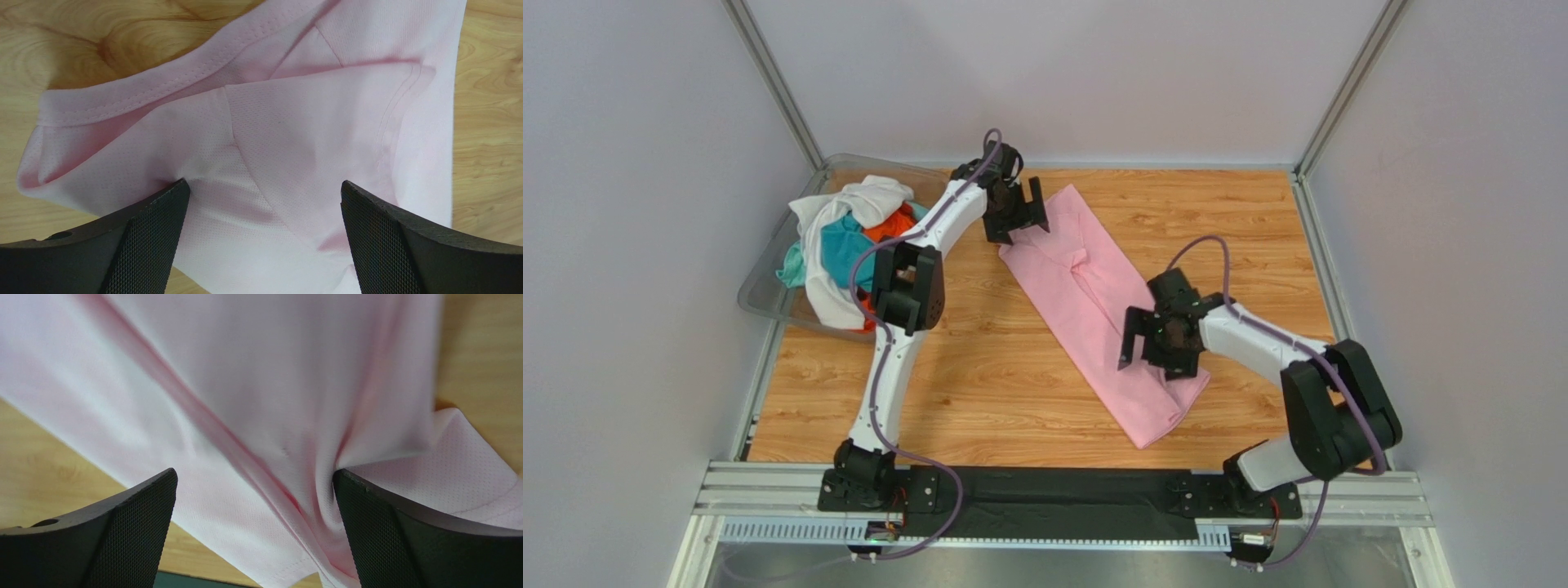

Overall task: Fold and stack the t-shirts
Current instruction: Fold the tshirt

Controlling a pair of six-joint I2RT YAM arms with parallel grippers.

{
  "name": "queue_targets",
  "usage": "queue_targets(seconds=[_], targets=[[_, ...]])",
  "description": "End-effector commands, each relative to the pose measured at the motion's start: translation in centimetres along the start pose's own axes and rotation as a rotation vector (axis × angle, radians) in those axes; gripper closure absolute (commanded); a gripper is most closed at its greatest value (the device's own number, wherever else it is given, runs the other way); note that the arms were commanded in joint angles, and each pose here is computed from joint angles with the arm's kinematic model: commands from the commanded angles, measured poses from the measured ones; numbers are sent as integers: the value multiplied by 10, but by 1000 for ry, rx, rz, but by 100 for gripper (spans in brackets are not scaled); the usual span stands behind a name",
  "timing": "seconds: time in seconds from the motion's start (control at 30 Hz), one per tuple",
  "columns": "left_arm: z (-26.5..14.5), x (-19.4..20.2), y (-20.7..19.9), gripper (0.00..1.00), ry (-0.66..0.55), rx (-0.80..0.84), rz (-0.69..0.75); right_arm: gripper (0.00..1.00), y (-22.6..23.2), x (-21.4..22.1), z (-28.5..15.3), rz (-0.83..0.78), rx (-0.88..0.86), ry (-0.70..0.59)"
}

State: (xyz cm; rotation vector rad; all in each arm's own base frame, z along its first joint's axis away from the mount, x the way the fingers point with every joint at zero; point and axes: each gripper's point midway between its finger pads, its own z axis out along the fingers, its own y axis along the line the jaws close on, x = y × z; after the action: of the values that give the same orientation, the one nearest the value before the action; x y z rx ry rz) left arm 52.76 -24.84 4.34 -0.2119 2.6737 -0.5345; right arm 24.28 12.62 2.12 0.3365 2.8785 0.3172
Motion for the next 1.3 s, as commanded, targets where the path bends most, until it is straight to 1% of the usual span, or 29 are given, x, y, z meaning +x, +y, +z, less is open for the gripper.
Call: queue_targets(seconds=[0.0, 0.1, 0.13, 0.17, 0.2, 0.27, 0.33, 0.47, 0.57, 0.6, 0.63, 0.67, 0.7, 0.73, 0.8, 0.9, 0.93, 1.0, 1.03, 1.07, 1.1, 1.13, 1.17, 1.2, 1.23, 1.27], targets=[[12, 16, -4, 0, 82, 39, -39, 0, 22, 91, 13, -33, -20, 170], [19, 21, -6, 0, 97, 52, -48, 0, 49, 115, 2, -110, -56, 177], [21, 21, -8, 0, 97, 63, -49, 0, 63, 126, -6, -170, -66, 185], [22, 19, -12, 0, 92, 82, -47, 0, 69, 128, -11, -196, -67, 179], [21, 17, -14, 0, 84, 89, -51, 0, 74, 128, -16, -237, -60, 144], [24, 10, -20, 0, 59, 113, -53, 0, 76, 117, -32, -264, -19, 82], [25, 1, -27, 0, 30, 142, -54, 0, 74, 110, -42, -271, 1, 47], [29, -10, -44, 0, 3, 226, -80, 0, 80, 104, -61, -291, -79, -9], [34, -16, -61, 0, -13, 320, -113, 0, 101, 104, -69, -363, -222, -17], [36, -19, -64, 0, -18, 339, -135, 0, 109, 114, -72, -377, -292, 36], [39, -25, -69, 0, -39, 365, -134, 0, 126, 114, -75, -397, -377, 25], [40, -27, -71, 0, -44, 376, -140, 0, 135, 118, -77, -422, -436, 40], [41, -31, -73, 0, -54, 387, -147, 0, 145, 130, -83, -446, -521, 98], [41, -36, -76, 0, -68, 399, -147, 0, 157, 130, -86, -469, -588, 91], [36, -41, -80, 0, -75, 416, -154, 0, 165, 136, -88, -508, -637, 124], [7, -45, -95, 0, -73, 469, -125, 0, 177, 134, -92, -545, -683, 118], [-14, -49, -103, 0, -89, 484, -106, 0, 181, 134, -93, -554, -705, 116], [-42, -54, -109, 0, -124, 489, -51, 0, 181, 137, -88, -552, -706, 138], [-72, -57, -116, 0, -148, 492, -28, 0, 178, 140, -84, -552, -695, 148], [-86, -59, -116, 0, -173, 485, 11, 0, 174, 141, -76, -544, -669, 154], [-125, -65, -128, 0, -220, 510, 47, 0, 171, 141, -72, -539, -655, 157], [-132, -56, -125, 0, -204, 490, 55, 0, 169, 141, -68, -535, -646, 157], [-177, -45, -121, 0, -250, 445, 118, 0, 159, 144, -52, -505, -597, 170], [-176, -46, -120, 0, -260, 431, 116, 0, 159, 144, -52, -504, -597, 170], [-185, -44, -117, 0, -276, 414, 136, 0, 153, 148, -47, -494, -585, 182], [-208, -40, -118, 0, -300, 412, 146, 0, 154, 149, -45, -487, -599, 180]])
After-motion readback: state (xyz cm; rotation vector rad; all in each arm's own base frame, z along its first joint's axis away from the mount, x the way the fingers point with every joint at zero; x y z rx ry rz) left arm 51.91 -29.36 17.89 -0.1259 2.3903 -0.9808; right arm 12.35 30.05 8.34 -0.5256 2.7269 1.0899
